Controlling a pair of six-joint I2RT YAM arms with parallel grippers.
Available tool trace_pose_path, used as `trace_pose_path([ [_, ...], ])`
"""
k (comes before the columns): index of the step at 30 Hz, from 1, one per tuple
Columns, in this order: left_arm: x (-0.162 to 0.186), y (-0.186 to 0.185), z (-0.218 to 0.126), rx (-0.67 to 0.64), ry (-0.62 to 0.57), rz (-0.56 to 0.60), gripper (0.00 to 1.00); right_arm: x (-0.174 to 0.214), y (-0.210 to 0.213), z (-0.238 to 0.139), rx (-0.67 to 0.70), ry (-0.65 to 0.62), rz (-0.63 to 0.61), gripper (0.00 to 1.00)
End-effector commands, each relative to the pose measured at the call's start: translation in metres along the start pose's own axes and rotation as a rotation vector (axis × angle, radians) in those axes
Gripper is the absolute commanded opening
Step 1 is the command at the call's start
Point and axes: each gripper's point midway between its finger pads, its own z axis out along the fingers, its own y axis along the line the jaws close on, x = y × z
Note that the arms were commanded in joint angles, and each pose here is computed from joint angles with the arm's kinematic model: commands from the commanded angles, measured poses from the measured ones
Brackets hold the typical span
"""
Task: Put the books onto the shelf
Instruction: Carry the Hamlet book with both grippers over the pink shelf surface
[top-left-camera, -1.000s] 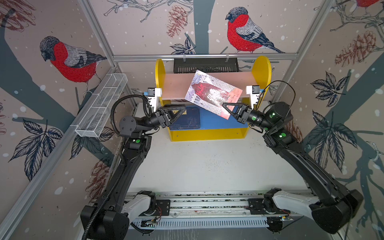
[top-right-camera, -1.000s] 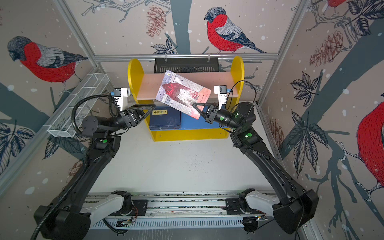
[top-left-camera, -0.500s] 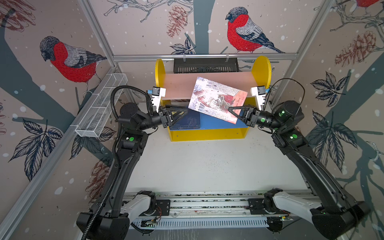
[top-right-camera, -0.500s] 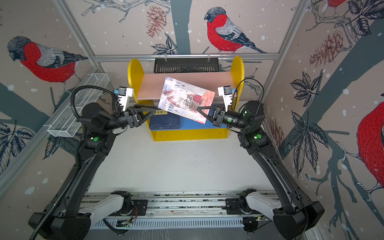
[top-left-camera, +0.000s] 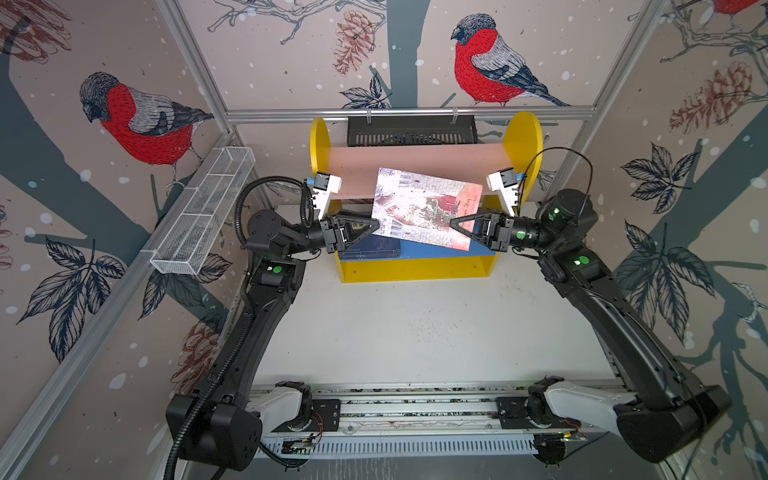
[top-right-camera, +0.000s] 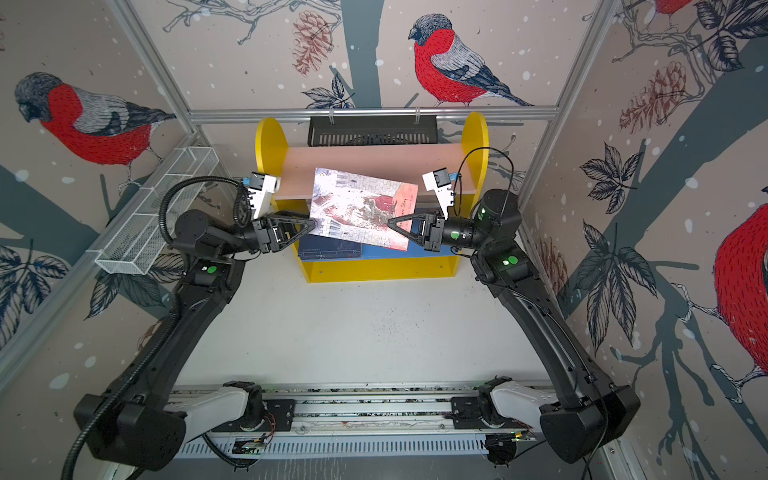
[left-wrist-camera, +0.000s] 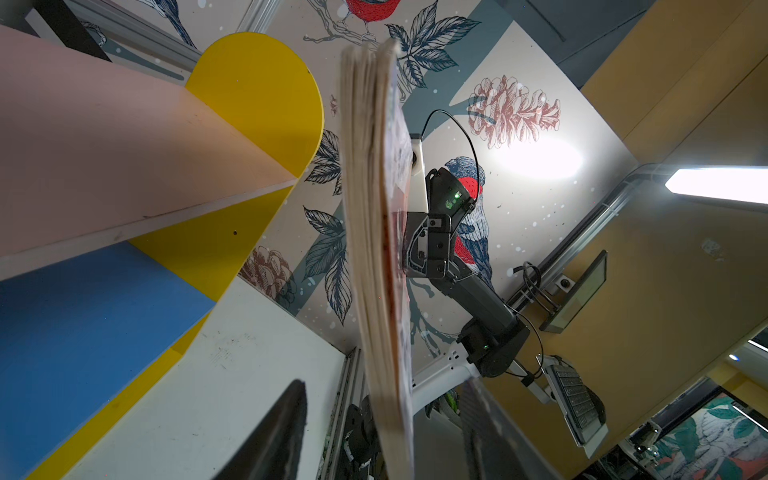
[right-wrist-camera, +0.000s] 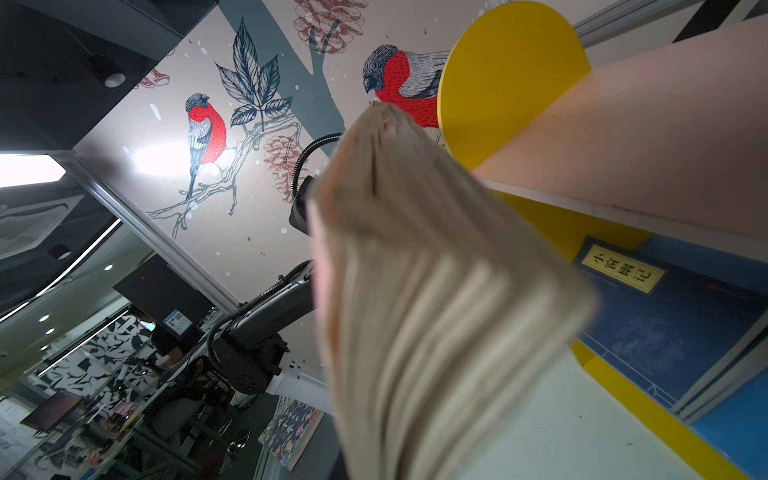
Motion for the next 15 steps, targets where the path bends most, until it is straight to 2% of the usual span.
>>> trace_pose_path([
  [1,-0.002,-0.014,0.0,0.065,0.006,0.013,0.44,0.001,0.008,0.008,-0.054,0.047,-0.043,0.0],
  [4,-0.005,-0.019,0.0,0.099,0.0,0.001,0.22,-0.002,-0.007,0.019,-0.047,0.064,-0.015,0.03],
  [6,-0.008,-0.019,0.001,0.105,-0.003,-0.007,0.03,-0.006,-0.014,0.022,-0.04,0.057,-0.002,0.16],
  [8,-0.014,-0.019,0.0,0.096,-0.018,-0.008,0.0,-0.01,-0.018,0.025,-0.037,0.047,0.004,0.22],
  [9,-0.017,-0.017,-0.001,0.088,-0.028,-0.009,0.0,-0.012,-0.02,0.025,-0.03,0.038,0.007,0.31],
  [11,-0.023,-0.014,-0.003,0.069,-0.049,-0.014,0.0,-0.016,-0.024,0.024,-0.005,0.014,0.008,0.39],
  [15,-0.031,-0.006,-0.009,0.034,-0.083,-0.045,0.0,-0.019,-0.021,0.017,-0.004,-0.039,0.005,0.41],
])
